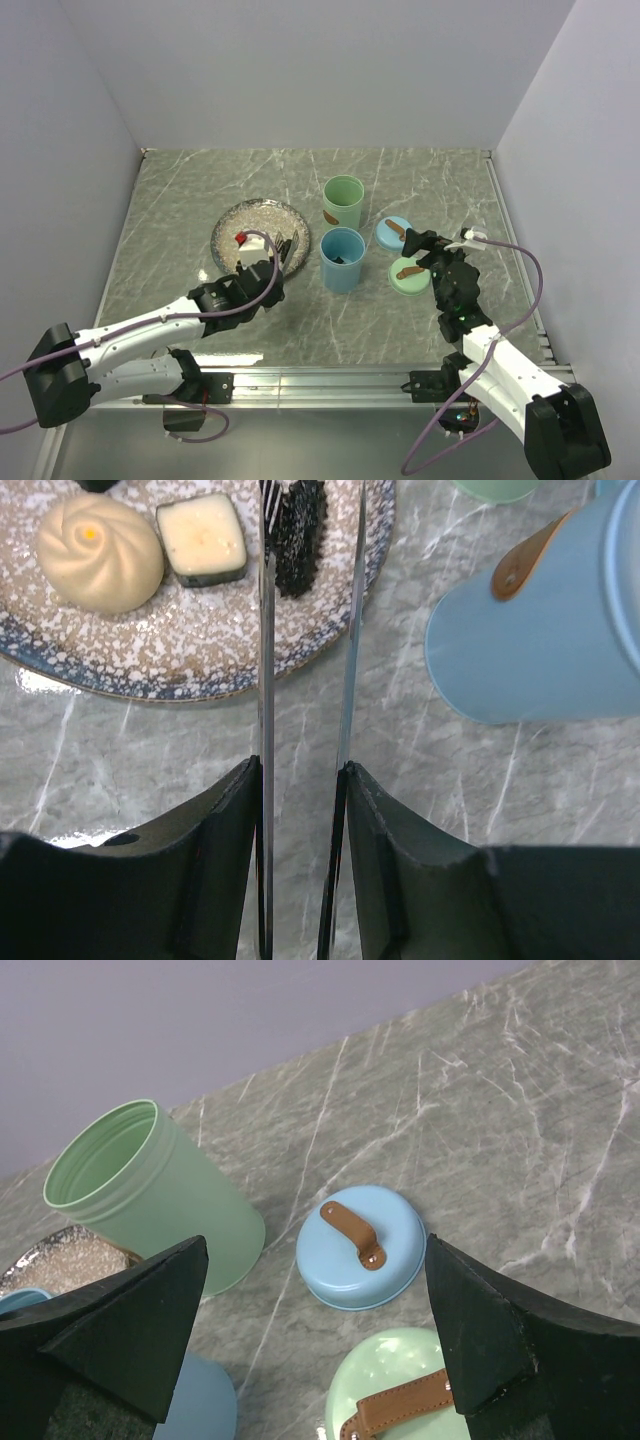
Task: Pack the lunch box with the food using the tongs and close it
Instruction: Pick up the food using the clamp
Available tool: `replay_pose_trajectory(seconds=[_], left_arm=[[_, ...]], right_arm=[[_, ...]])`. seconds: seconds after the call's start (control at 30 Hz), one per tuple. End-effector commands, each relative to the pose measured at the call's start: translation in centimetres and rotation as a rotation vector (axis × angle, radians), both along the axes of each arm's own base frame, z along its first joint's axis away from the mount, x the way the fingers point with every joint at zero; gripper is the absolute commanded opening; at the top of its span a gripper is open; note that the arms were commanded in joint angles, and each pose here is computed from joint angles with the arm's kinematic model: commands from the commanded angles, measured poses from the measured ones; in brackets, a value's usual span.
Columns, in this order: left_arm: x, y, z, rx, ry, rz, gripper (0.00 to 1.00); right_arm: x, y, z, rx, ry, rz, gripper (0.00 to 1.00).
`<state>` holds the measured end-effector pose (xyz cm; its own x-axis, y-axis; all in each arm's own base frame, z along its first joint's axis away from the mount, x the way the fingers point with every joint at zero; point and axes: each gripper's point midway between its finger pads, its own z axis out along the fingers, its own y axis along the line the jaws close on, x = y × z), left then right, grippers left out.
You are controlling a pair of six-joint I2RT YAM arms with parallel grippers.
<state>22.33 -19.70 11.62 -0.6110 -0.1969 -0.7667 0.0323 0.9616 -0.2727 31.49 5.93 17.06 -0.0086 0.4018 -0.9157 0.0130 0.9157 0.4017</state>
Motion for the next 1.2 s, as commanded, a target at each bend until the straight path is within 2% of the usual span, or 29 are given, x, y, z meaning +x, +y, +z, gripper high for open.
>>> replay_pose_trajectory(seconds=[0.0,0.4,0.7,0.77,0.83,0.93,1.17], left_arm=[[0.2,-0.7,0.3,-0.05,-0.009,0.005,0.44],[-0.2,-0.2,-1.0,-0.008,0.03,0.014,0.38],[-0.3,-0.6,-1.9,0.019,0.057,-0.004,0.38],[-0.2,-0.8,-2.0,0.019,0.056,-0.007,0.35],[-0.1,-0.8,-2.0,0.026,0.056,-0.004,0.26],[0.2,-0.9,-1.3,0.015,0.034,0.0,0.19],[1.0,-0.7,1.0,0.012,-0.026,0.016,0.19]], right_arm=[[0.1,0.1,1.3,0.01,-0.036,-0.004,0.96],[0.2,0.1,1.3,0.012,-0.036,-0.004,0.96],[0.2,0.1,1.3,0.013,-0.036,-0.004,0.96],[0.2,0.2,1.3,0.014,-0.035,-0.002,0.96],[0.2,0.2,1.4,0.014,-0.037,-0.002,0.96],[0.3,0.2,1.2,0.012,-0.033,-0.002,0.96],[0.3,0.2,1.3,0.013,-0.036,-0.001,0.96]])
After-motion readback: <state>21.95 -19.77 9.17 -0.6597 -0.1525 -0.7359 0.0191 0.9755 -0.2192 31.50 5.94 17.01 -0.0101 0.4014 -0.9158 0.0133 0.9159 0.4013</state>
